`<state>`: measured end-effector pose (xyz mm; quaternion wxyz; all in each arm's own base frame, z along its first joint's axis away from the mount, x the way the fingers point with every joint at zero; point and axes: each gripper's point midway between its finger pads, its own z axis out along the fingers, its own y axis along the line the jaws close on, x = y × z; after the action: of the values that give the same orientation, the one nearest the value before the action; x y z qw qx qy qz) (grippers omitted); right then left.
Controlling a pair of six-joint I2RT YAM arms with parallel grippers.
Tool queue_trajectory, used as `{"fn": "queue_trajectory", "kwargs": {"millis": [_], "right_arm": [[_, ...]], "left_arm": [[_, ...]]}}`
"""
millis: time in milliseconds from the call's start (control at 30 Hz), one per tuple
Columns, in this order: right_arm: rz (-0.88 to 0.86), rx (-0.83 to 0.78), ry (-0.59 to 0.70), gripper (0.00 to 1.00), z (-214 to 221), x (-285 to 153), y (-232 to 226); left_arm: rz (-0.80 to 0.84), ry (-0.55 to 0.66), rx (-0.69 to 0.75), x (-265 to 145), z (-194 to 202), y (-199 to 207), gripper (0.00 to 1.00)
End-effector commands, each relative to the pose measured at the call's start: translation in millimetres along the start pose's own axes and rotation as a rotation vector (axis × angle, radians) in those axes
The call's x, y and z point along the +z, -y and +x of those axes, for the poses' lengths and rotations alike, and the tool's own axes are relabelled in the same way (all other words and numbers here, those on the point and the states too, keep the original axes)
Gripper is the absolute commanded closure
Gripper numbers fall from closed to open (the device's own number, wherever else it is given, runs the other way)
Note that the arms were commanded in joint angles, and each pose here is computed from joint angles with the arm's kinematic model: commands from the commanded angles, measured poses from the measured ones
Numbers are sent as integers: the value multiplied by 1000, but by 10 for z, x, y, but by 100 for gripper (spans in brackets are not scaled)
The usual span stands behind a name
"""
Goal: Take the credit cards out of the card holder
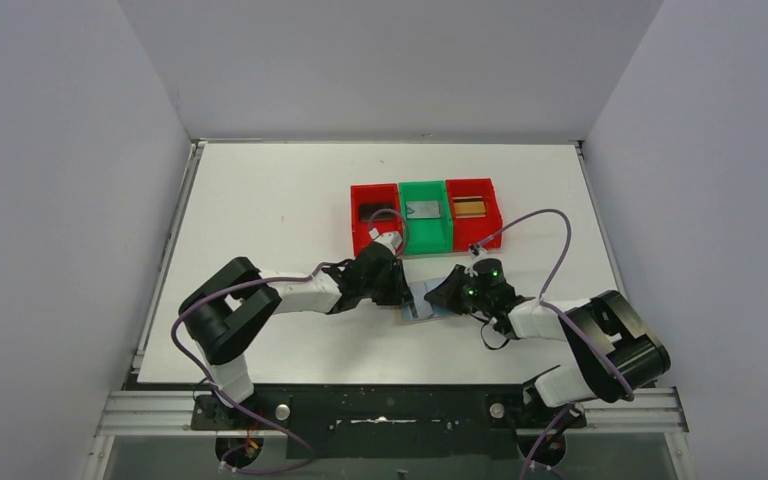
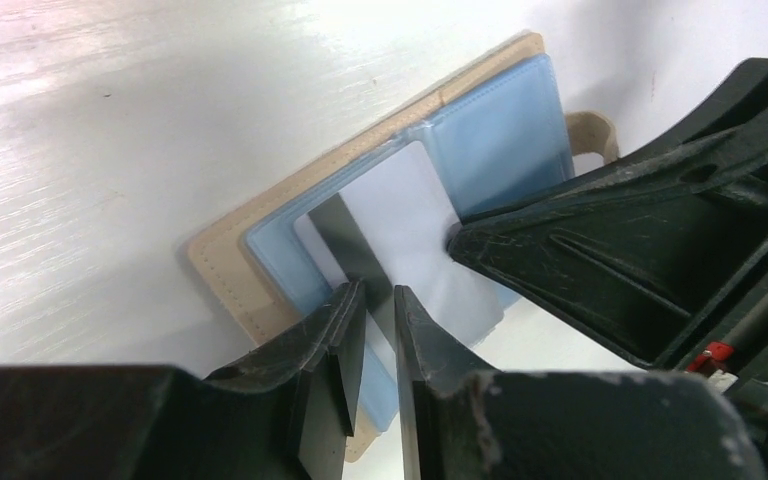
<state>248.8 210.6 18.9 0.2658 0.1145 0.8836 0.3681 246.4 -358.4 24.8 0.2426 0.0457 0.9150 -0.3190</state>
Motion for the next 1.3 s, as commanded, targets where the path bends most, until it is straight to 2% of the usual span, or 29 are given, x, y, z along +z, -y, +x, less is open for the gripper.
{"fn": "queue_trajectory", "kwargs": {"millis": [0,567,733,867,1000,1167,1267], "right_arm": [[0,-2,62,96,-111,-45,6],[-55,21,43,83,-123,-74,-58],[-64,23,44,88,-123,-75,-71],[-54,22,53,99,-137,-89,-56],[-46,-2,57,99,-169,-104,-59],[-5,-25,54,93,-176,-120,4],[-5,-39,43,93,-170,-122,-6]], "left_arm": [[-156,-77,38,-82,263,-397,82],[-191,-99,65,-85,325,-504,86],[-218,-98,73,-95,308,-539,88],[-255,-95,89,-120,293,-605,90],[-291,-91,100,-132,278,-672,90],[-321,-90,111,-140,268,-720,91],[-321,-88,115,-140,261,-718,91]]}}
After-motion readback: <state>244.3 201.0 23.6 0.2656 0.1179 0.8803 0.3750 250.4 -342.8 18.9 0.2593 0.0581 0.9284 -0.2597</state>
